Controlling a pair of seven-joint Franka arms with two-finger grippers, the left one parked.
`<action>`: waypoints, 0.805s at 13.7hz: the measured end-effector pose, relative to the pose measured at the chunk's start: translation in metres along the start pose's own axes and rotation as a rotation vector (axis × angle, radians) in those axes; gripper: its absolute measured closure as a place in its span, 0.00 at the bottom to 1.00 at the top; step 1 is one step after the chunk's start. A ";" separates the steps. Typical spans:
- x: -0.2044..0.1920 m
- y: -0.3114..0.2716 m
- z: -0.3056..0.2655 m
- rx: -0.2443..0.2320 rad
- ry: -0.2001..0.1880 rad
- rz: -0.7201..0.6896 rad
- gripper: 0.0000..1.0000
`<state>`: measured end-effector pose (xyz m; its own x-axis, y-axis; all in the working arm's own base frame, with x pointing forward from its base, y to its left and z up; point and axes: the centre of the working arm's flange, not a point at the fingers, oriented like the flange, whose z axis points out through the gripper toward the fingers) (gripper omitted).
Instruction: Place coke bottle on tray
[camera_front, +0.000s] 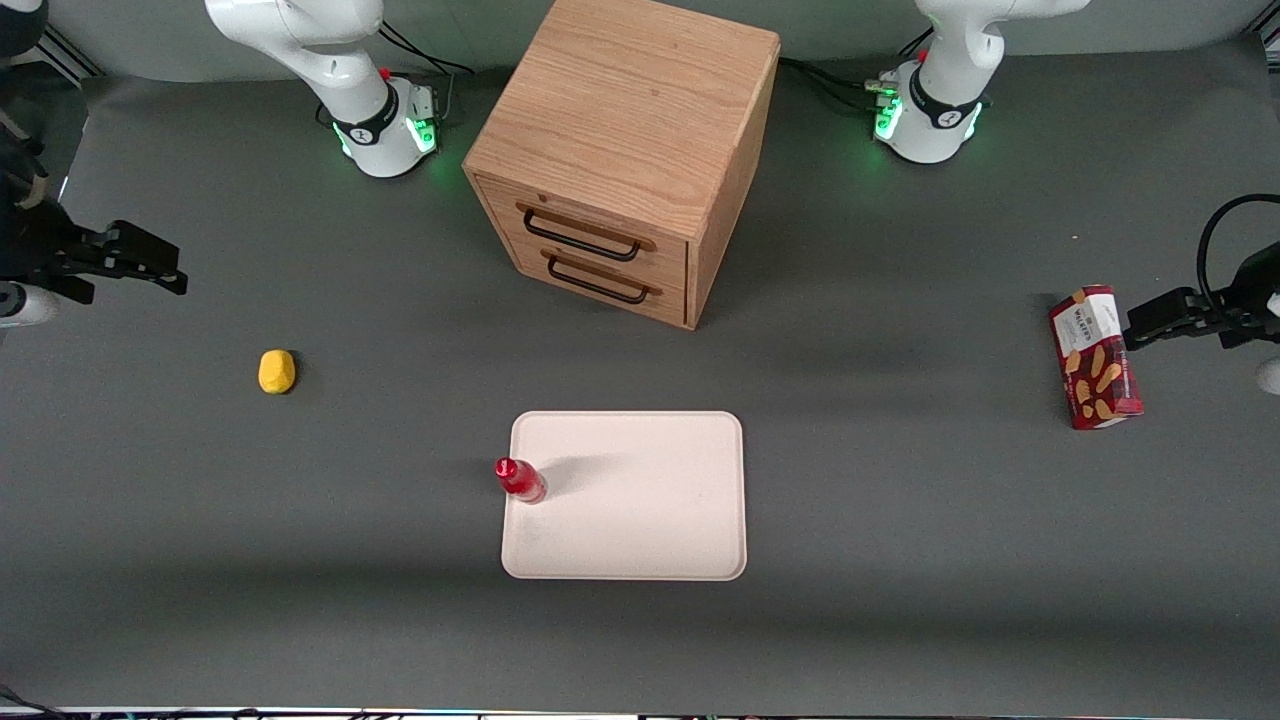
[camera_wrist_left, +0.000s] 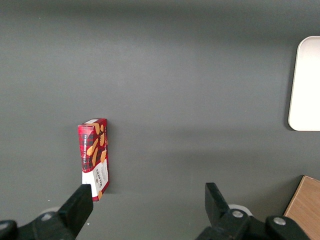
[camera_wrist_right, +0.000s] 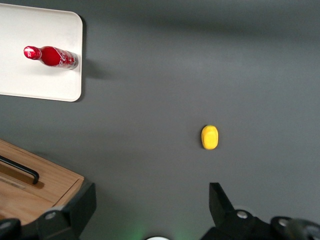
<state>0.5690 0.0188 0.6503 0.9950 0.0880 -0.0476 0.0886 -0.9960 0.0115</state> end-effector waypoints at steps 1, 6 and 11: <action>-0.001 0.009 0.007 0.002 0.011 -0.005 0.00; -0.007 0.043 0.040 0.001 0.043 0.014 0.00; -0.002 0.050 0.051 -0.003 0.073 0.023 0.00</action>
<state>0.5690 -0.0317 0.6004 0.9975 0.0658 0.0260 0.0655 -0.9977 0.0146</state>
